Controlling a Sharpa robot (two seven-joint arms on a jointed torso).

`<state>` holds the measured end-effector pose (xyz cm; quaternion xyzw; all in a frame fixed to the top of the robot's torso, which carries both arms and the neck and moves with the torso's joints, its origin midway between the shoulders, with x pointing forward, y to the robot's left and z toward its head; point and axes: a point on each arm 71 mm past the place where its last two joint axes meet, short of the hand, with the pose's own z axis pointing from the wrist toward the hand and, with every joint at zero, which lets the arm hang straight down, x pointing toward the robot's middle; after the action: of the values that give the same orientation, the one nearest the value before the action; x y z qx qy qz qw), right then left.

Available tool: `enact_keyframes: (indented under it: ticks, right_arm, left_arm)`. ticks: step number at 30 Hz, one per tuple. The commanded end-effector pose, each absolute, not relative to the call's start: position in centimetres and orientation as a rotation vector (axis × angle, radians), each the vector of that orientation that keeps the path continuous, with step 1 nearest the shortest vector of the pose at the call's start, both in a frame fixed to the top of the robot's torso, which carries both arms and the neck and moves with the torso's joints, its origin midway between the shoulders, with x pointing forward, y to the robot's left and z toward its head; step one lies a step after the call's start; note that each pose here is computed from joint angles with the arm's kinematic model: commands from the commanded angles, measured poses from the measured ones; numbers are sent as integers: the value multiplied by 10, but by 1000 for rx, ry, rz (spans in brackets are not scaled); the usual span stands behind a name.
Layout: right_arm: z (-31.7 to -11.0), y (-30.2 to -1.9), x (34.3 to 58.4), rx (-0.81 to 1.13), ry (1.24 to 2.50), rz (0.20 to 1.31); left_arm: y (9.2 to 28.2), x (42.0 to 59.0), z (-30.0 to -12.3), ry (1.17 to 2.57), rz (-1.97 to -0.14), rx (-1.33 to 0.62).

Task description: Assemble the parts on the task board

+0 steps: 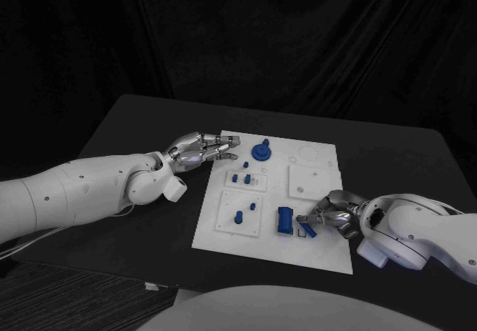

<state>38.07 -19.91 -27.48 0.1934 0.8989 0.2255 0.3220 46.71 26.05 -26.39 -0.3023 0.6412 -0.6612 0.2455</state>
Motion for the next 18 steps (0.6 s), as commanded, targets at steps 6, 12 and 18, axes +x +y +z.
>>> enact_keyframes:
  ticks: [6,12,18]
  right_arm:
    - [-275,-201,380,525,2344,576]
    - [-275,-201,381,525,2340,581]
    - [-275,-200,380,514,2352,583]
  left_arm:
    - [259,466,-264,1744,-1828,-830]
    - [259,466,-264,1745,-1829,-830]
    - [259,466,-264,1746,-1829,-830]
